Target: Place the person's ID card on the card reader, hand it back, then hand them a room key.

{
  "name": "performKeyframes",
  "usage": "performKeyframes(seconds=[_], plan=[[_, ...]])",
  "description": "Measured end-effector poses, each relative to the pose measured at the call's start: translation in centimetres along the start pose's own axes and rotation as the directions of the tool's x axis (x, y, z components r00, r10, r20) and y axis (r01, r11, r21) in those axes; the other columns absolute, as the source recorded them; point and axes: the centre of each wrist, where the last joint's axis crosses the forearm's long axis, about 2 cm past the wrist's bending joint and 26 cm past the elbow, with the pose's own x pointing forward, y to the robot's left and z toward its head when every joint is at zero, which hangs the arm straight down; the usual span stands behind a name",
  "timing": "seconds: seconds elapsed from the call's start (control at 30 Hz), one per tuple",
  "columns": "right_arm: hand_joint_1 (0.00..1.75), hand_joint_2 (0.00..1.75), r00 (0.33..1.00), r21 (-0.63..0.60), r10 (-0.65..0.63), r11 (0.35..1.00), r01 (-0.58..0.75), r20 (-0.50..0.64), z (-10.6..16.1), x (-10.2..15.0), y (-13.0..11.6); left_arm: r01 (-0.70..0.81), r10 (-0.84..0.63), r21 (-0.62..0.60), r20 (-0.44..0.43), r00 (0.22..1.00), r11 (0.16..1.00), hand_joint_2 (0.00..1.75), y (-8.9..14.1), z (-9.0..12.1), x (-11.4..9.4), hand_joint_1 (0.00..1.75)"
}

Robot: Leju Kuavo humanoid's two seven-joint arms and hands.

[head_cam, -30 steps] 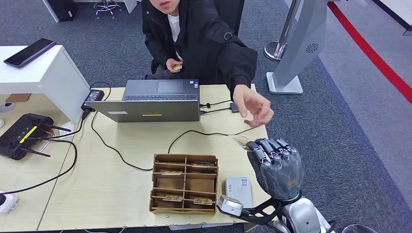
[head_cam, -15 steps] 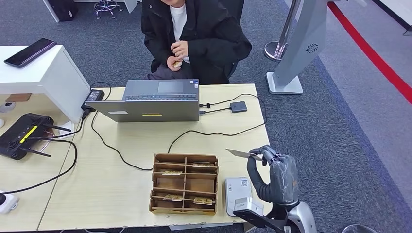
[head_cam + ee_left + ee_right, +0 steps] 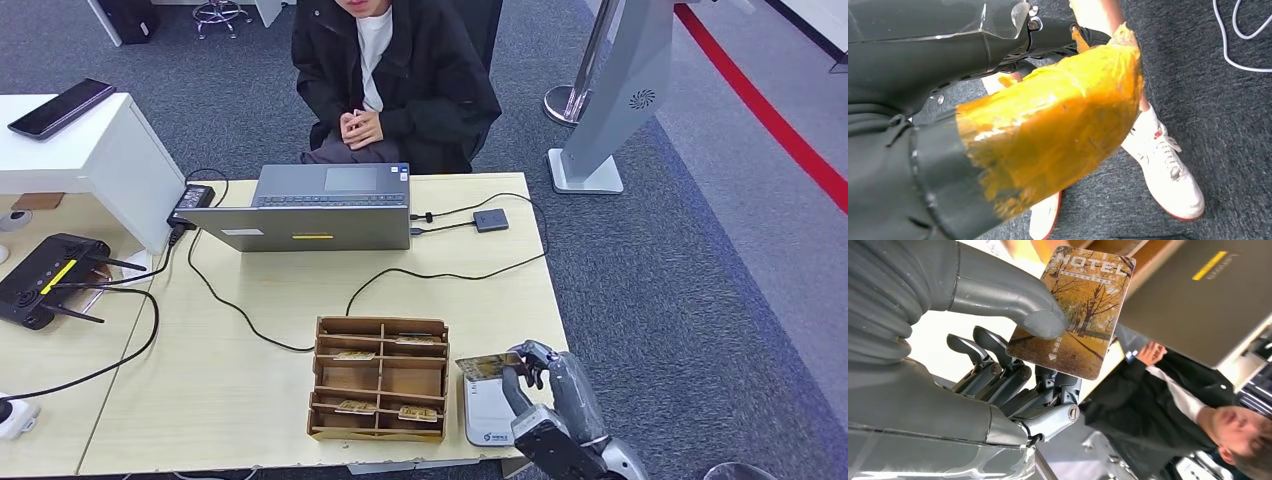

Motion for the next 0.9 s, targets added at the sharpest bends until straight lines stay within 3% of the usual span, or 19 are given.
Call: performKeyframes(seconds=[0.9], plan=[[1.75,1.75,0.958,0.176,0.035,0.984,0.016,-0.284,3.6,-3.9,-0.1,0.016,-0.016,0.006,0.004,1.0,1.0,0.0,0.3,-0.1,-0.1,0.0]])
